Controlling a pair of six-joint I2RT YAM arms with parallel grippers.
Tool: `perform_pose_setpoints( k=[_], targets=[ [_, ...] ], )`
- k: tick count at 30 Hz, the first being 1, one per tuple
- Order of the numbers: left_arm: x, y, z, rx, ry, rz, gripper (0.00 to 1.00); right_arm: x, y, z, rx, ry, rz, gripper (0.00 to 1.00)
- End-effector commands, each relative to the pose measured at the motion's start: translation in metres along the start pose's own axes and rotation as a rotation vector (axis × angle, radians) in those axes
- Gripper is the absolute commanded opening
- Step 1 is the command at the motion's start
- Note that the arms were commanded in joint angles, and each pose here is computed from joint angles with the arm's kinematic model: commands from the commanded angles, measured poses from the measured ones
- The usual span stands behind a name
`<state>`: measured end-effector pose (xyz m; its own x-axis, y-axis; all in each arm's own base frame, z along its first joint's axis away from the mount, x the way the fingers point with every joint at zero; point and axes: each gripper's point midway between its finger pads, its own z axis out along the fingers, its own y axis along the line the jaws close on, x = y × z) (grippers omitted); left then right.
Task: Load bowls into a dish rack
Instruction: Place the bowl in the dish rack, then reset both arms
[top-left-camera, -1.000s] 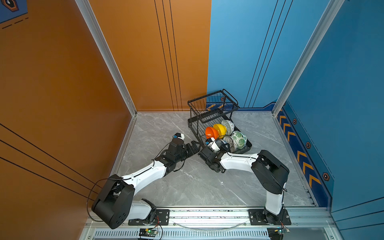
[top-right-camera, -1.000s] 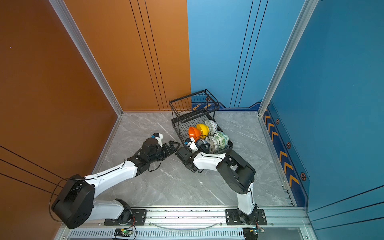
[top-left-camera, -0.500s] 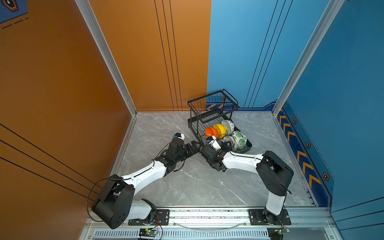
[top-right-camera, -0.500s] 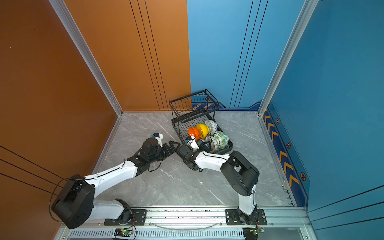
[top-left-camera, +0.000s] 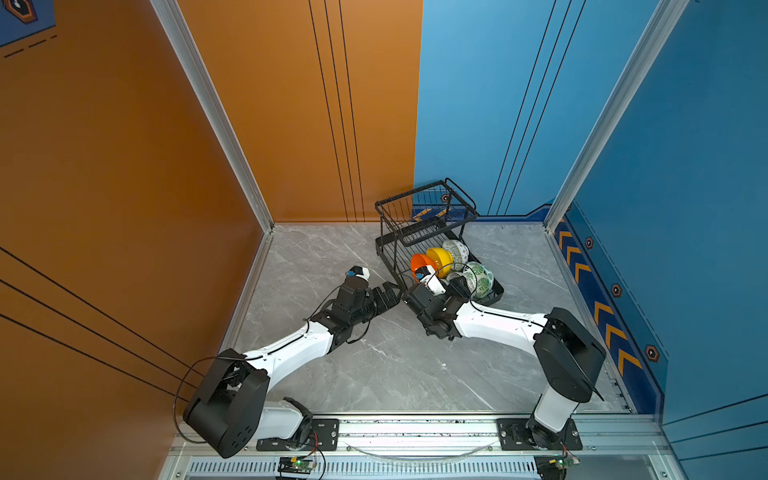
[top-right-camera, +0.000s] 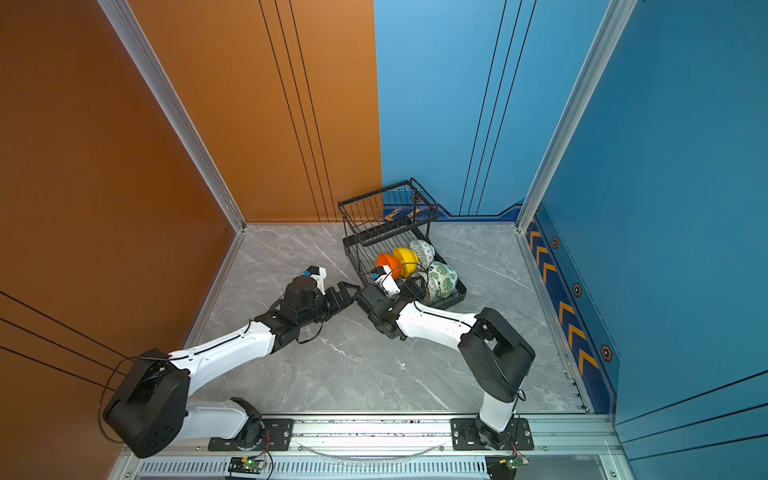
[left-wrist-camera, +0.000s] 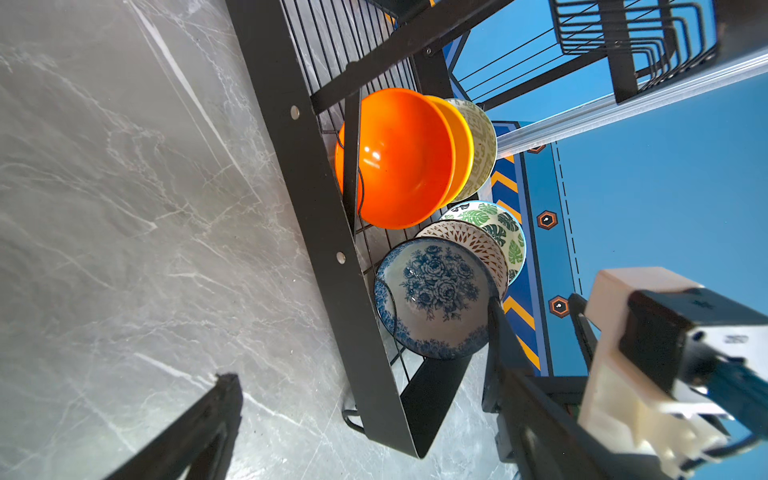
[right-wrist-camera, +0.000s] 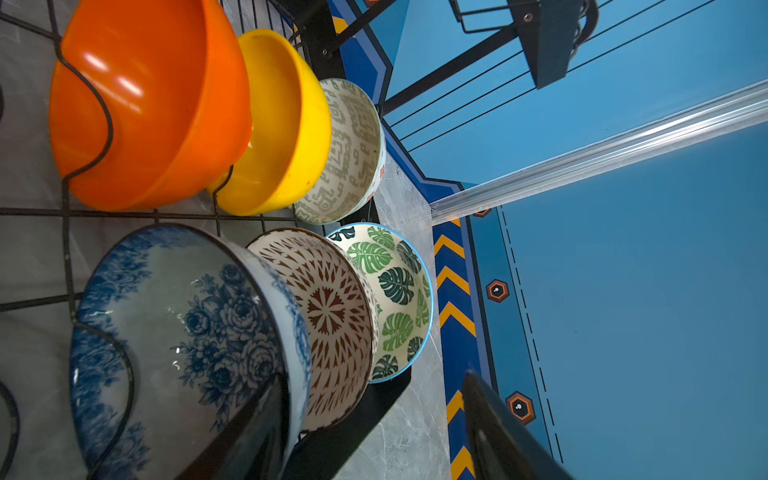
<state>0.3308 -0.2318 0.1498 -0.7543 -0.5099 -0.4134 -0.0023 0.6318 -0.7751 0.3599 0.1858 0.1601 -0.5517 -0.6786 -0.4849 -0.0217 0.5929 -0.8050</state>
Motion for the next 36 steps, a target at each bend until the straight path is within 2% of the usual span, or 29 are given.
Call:
perform_pose_setpoints(
  k=[1,8,17,19,25,28,31,33,36],
  targets=[
    [0.001,-0.005,-0.001,0.009,0.003,0.019,0.98,-0.006,-0.012,-0.006,0.001,-0.020,0.036,0.74],
    [-0.002,-0.006,-0.005,0.001,-0.007,0.030,0.98,-0.012,-0.028,-0.014,-0.020,-0.048,0.098,0.78],
    [-0.005,-0.007,-0.007,-0.009,-0.012,0.044,0.98,-0.019,-0.047,-0.021,-0.073,-0.076,0.196,0.90],
    [-0.007,-0.007,-0.009,-0.018,-0.015,0.054,0.98,-0.021,-0.057,-0.022,-0.084,-0.085,0.234,0.99],
    [-0.032,-0.005,-0.026,-0.072,-0.074,0.117,0.98,-0.018,-0.104,-0.015,-0.103,-0.087,0.403,1.00],
    [-0.062,0.000,-0.048,-0.164,-0.166,0.201,0.98,-0.003,-0.141,0.001,-0.098,-0.051,0.563,1.00],
    [-0.100,0.013,-0.082,-0.379,-0.293,0.359,0.98,0.023,-0.179,0.025,-0.053,0.012,0.728,1.00],
    [-0.126,0.024,-0.107,-0.526,-0.400,0.439,0.98,0.052,-0.200,0.043,-0.005,0.076,0.860,1.00],
    [-0.159,0.047,-0.132,-0.665,-0.532,0.472,0.98,0.112,-0.219,0.073,0.055,0.196,1.083,1.00]
  ],
)
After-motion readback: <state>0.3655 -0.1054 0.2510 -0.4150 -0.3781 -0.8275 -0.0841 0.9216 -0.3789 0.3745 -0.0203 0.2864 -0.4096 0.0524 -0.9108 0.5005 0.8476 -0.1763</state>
